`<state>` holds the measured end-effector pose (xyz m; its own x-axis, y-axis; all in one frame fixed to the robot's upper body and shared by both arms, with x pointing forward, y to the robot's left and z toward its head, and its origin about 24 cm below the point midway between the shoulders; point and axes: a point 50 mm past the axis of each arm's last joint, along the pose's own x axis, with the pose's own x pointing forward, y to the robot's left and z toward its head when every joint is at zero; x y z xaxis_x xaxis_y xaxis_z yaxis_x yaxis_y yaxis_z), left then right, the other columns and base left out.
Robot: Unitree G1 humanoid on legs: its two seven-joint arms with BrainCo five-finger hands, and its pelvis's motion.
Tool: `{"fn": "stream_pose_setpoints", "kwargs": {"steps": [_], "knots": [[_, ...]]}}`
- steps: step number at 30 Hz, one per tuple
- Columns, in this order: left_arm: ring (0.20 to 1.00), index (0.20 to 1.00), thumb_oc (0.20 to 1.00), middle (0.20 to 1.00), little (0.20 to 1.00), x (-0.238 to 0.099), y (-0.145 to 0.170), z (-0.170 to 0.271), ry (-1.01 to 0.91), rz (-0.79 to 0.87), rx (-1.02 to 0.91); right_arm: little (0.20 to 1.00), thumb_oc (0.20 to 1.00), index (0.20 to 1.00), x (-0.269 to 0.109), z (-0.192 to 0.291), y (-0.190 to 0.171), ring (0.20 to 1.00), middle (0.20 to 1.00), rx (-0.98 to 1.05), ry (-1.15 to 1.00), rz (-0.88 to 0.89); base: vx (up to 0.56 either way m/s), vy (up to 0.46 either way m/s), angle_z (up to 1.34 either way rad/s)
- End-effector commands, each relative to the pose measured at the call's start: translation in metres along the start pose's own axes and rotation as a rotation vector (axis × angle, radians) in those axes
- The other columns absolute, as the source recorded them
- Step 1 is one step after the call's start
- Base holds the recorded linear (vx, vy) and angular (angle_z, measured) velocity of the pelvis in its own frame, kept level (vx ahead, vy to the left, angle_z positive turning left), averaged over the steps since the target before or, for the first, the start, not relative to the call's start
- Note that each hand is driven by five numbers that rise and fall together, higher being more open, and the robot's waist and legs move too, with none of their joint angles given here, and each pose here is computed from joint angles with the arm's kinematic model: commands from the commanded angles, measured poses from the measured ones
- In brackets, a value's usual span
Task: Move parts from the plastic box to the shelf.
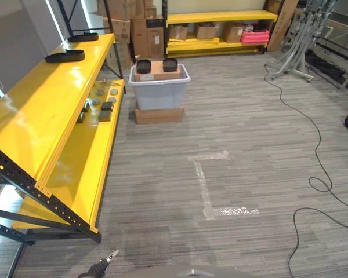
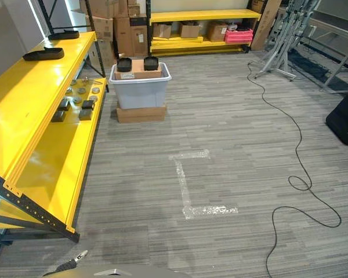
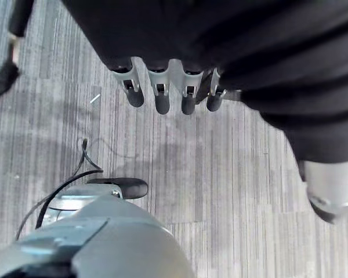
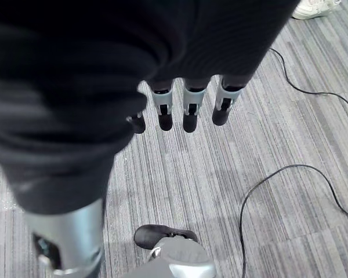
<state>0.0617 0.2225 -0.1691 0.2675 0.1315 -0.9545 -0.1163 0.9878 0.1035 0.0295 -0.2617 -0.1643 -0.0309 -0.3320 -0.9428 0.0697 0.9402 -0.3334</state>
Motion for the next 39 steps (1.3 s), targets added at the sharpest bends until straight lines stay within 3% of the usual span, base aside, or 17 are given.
{"fn": "stream_pose_setpoints", "kwargs": {"steps": [1,8,22,31,39], "knots": [[1.0,1.0,1.0,1.0,1.0,0.003,-0.003,0.016,0.003,0.015,-0.004,1.0,1.0,1.0,-0.001,0.004,0.008,1.0,1.0,0.004,0.017,0.006,0.0,0.0,0.0],[1.0,1.0,1.0,1.0,1.0,0.003,-0.003,0.009,0.066,0.032,-0.034,1.0,1.0,1.0,-0.001,0.005,0.01,1.0,1.0,-0.014,0.015,0.006,0.0,0.0,0.0],[1.0,1.0,1.0,1.0,1.0,0.004,-0.005,0.016,0.016,0.028,-0.049,1.0,1.0,1.0,-0.002,0.014,0.015,1.0,1.0,-0.066,-0.035,0.044,0.0,0.0,0.0],[1.0,1.0,1.0,1.0,1.0,0.003,-0.006,0.046,-0.137,0.04,-0.165,1.0,1.0,1.0,-0.006,0.039,0.012,1.0,1.0,0.212,-0.143,0.022,0.0,0.004,0.0],[1.0,1.0,1.0,1.0,1.0,0.003,0.0,0.046,-0.116,0.061,-0.112,1.0,1.0,1.0,-0.004,0.036,-0.006,1.0,1.0,0.193,-0.123,0.039,0.02,0.035,-0.03]]}}
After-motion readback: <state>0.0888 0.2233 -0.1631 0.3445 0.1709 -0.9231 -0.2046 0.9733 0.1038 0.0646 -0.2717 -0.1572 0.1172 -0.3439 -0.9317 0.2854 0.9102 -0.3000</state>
